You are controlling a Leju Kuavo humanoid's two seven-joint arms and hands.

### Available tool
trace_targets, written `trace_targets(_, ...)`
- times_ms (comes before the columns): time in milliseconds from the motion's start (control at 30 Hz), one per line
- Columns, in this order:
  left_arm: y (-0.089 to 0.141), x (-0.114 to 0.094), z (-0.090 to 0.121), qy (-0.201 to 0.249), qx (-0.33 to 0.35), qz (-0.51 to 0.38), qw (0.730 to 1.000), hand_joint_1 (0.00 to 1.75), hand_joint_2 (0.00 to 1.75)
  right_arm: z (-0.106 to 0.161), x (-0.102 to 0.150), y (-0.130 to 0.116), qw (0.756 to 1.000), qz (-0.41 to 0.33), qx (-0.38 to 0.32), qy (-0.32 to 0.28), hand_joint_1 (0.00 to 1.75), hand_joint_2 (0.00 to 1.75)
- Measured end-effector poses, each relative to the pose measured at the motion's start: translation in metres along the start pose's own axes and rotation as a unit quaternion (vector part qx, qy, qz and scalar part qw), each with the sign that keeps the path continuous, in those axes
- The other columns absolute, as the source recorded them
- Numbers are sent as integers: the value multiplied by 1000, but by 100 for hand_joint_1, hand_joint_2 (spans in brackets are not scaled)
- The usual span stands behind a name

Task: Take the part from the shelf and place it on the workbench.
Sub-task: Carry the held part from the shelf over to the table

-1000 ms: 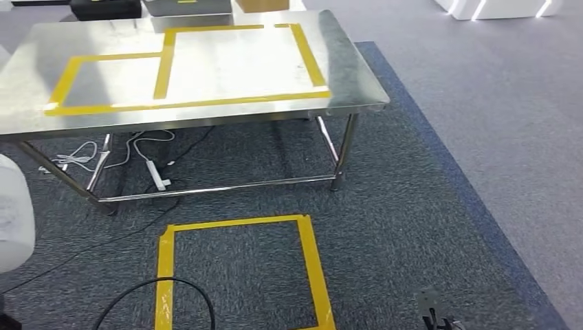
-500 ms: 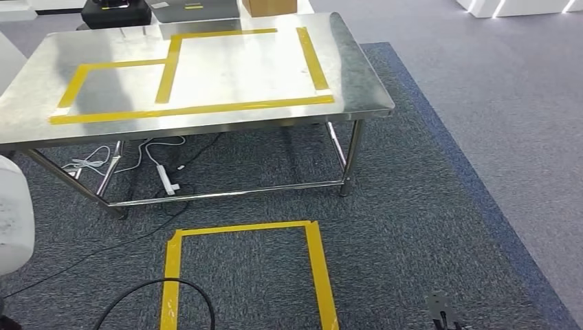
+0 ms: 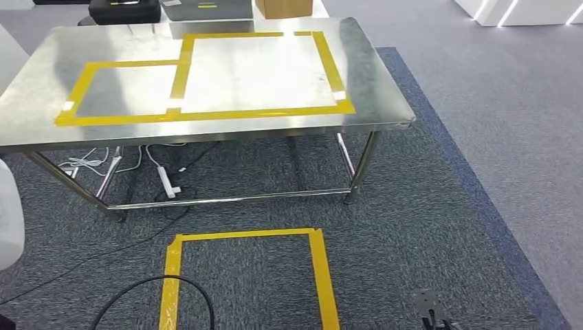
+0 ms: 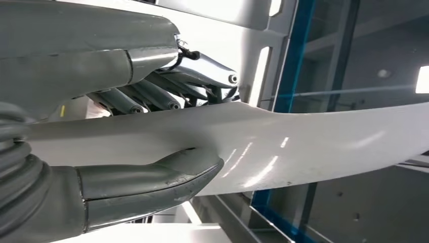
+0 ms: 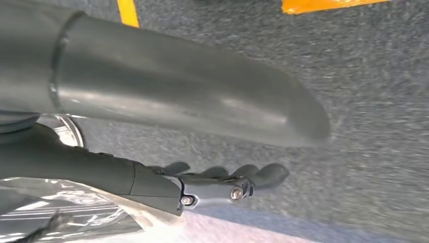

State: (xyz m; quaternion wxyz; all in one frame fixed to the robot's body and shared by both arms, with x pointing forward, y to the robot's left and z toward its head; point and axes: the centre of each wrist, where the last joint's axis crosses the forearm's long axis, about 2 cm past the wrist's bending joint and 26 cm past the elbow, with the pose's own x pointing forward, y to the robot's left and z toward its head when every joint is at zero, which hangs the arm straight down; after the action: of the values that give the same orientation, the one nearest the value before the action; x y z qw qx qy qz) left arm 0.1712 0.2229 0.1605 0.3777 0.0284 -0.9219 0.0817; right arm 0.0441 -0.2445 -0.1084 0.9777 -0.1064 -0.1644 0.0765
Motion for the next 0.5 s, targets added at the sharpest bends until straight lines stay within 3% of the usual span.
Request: trace_targets(500,1,1,-2,-2,9,1,1000,175,175,1,-5,1,1000,1,-1,0,0,0)
